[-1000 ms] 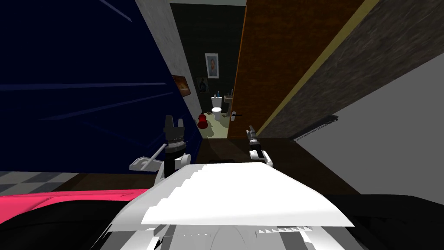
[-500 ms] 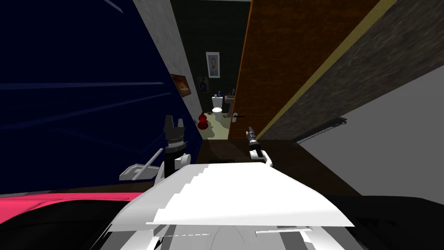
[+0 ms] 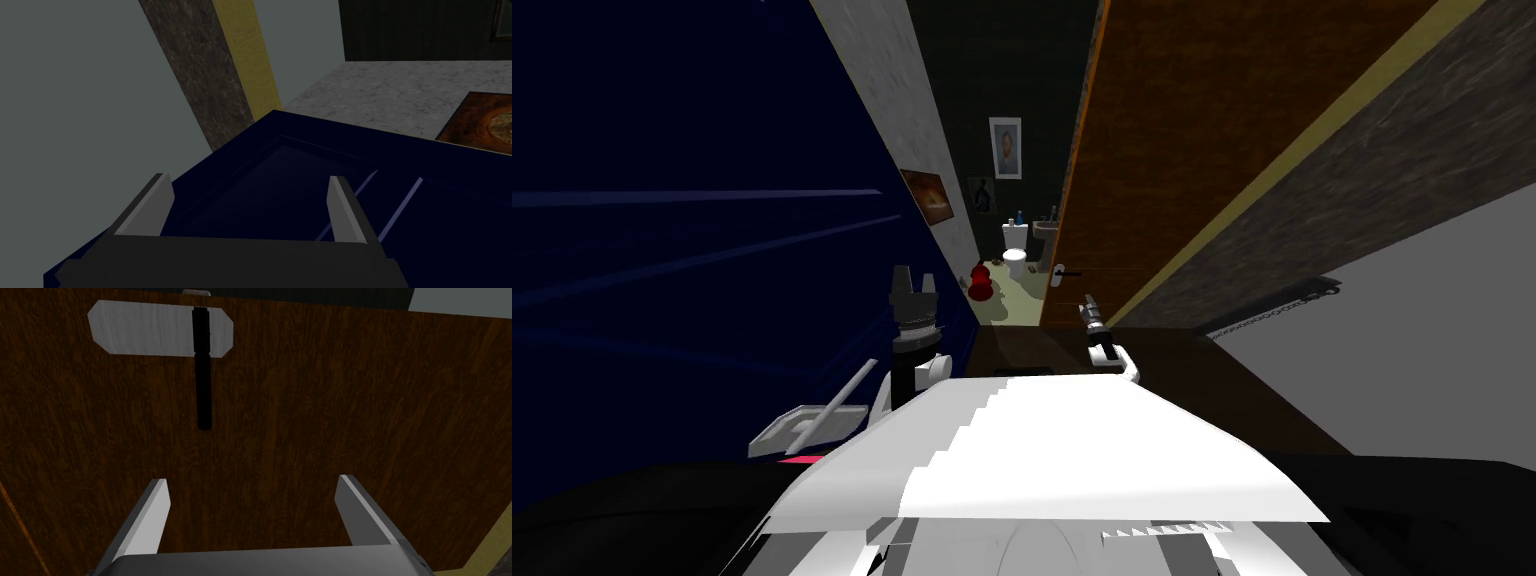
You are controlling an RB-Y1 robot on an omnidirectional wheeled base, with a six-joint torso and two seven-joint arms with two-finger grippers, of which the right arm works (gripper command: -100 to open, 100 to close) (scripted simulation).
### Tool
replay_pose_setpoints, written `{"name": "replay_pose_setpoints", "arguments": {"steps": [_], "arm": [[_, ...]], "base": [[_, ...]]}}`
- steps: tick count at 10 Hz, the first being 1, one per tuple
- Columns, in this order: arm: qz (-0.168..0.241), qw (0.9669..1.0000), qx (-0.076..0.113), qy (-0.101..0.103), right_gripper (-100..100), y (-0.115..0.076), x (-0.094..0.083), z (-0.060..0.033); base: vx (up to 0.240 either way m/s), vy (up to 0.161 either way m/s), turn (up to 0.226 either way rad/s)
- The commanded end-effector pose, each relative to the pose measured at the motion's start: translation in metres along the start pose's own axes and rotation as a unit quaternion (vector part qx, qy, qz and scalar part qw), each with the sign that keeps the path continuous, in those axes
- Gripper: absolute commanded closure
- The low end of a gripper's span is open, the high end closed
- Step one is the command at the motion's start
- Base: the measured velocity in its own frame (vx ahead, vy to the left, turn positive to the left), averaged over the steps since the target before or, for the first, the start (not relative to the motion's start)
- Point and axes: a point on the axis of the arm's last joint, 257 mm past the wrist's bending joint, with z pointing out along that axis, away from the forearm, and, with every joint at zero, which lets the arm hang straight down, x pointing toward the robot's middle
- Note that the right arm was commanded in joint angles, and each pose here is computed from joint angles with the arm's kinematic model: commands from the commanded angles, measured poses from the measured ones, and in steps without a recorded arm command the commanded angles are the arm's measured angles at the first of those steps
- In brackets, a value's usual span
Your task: Pull the door open
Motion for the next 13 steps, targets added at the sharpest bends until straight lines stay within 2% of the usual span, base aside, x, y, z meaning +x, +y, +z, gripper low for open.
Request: {"name": "replay_pose_setpoints", "arguments": {"steps": [1,6,8,9,10,13], "arm": [[0.004,1.0,0.009,-0.001,-100,-0.007,-0.004,0.0038],[0.018,0.999,0.04,-0.006,-100,-0.034,-0.017,0.0091],[0.018,0.999,0.04,-0.006,-100,-0.034,-0.017,0.0093],[0.018,0.9988,0.043,-0.016,-100,-0.037,-0.036,0.0072],[0.018,0.9987,0.044,-0.02,-100,-0.038,-0.042,0.0065],[0.017,0.9979,0.046,-0.043,-100,-0.041,-0.082,0.0009]], "base": [[0.152,-0.007,0.03],[0.181,0.0,0.026],[0.136,0.015,0.011],[0.12,0.022,0.161],[0.173,0.031,0.139],[0.194,0.047,0.143]]}}
